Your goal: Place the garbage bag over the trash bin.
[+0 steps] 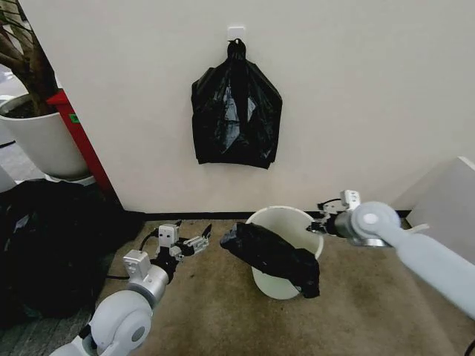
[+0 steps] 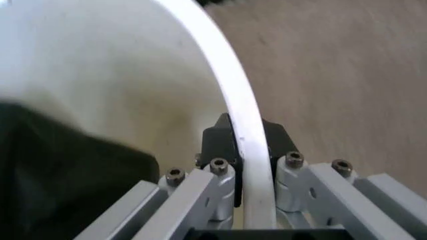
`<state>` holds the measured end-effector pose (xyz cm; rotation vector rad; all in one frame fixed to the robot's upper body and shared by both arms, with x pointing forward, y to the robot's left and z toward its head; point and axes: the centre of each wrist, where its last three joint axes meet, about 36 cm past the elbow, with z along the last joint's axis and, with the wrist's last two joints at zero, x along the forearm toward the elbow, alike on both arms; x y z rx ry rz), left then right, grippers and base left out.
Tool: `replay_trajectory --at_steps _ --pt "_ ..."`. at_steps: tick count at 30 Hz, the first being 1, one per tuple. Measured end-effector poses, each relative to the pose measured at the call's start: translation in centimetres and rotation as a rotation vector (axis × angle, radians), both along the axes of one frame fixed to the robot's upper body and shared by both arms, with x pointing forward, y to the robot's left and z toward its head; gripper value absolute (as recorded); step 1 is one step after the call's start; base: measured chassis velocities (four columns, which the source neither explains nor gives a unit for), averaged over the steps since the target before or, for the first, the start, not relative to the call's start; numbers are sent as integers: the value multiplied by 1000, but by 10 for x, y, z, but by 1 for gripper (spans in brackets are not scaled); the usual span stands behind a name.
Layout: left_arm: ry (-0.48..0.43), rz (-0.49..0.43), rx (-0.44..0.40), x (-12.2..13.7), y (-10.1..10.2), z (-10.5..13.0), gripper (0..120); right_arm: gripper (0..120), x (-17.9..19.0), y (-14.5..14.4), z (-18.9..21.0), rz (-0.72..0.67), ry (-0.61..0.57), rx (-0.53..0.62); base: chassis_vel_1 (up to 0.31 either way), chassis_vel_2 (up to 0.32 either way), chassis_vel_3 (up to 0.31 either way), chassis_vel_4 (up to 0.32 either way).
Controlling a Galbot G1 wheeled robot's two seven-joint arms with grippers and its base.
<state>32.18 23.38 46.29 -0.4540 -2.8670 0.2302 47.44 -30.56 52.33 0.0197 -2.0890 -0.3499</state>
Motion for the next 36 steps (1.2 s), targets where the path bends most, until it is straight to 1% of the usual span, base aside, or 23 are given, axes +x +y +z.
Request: replay_trajectory --at_steps 2,3,4,6,8,9,11,15,17,18,19,20,22,24,26,32,36 --pt "-3 -1 1 0 0 1 100 0 -19 5 -2 -79 6 16 0 0 0 0" --pt "-5 -2 1 0 -1 1 100 0 -36 14 -5 -156 2 29 0 0 0 0" --pt "-6 -3 4 1 -1 1 100 0 -46 20 -7 -203 0 39 0 0 0 0" --pt "-7 -3 5 1 -1 1 100 0 -48 22 -7 -216 -2 44 0 0 0 0" --pt "-16 -10 15 2 0 3 100 0 -64 40 -8 -321 -15 84 0 0 0 0" --pt "-18 -11 16 2 0 3 100 0 -66 43 -8 -337 -18 91 0 0 0 0" --pt "-27 -19 14 2 -1 8 100 0 -76 60 -8 -420 -33 120 0 0 0 0" --pt "-30 -21 12 1 -2 9 100 0 -79 69 -8 -467 -32 132 0 0 0 0" --pt "-31 -20 7 -2 -4 10 100 0 -86 84 -8 -525 -30 138 0 0 0 0" --pt "-31 -18 5 -5 -4 10 100 0 -91 91 -9 -540 -37 133 0 0 0 0" --pt "-31 -18 5 -5 -4 10 100 0 -91 91 -9 -540 -37 133 0 0 0 0" --pt "-35 -16 5 -7 -5 10 100 0 -99 100 -11 -551 -42 133 0 0 0 0" --pt "-58 -25 6 -9 -4 8 100 0 -109 110 -14 -559 -39 142 0 0 0 0" --pt "-100 -61 26 -9 -1 5 100 0 -118 122 -22 -571 -43 127 0 0 0 0" --pt "-108 -71 29 -9 -1 4 100 0 -121 129 -32 -583 -43 111 0 0 0 0" --pt "-99 -81 19 -10 -4 1 100 0 -119 137 -54 -615 -47 82 0 0 0 0" --pt "-93 -80 16 -10 -5 -1 100 0 -114 139 -60 -627 -36 87 0 0 0 0"
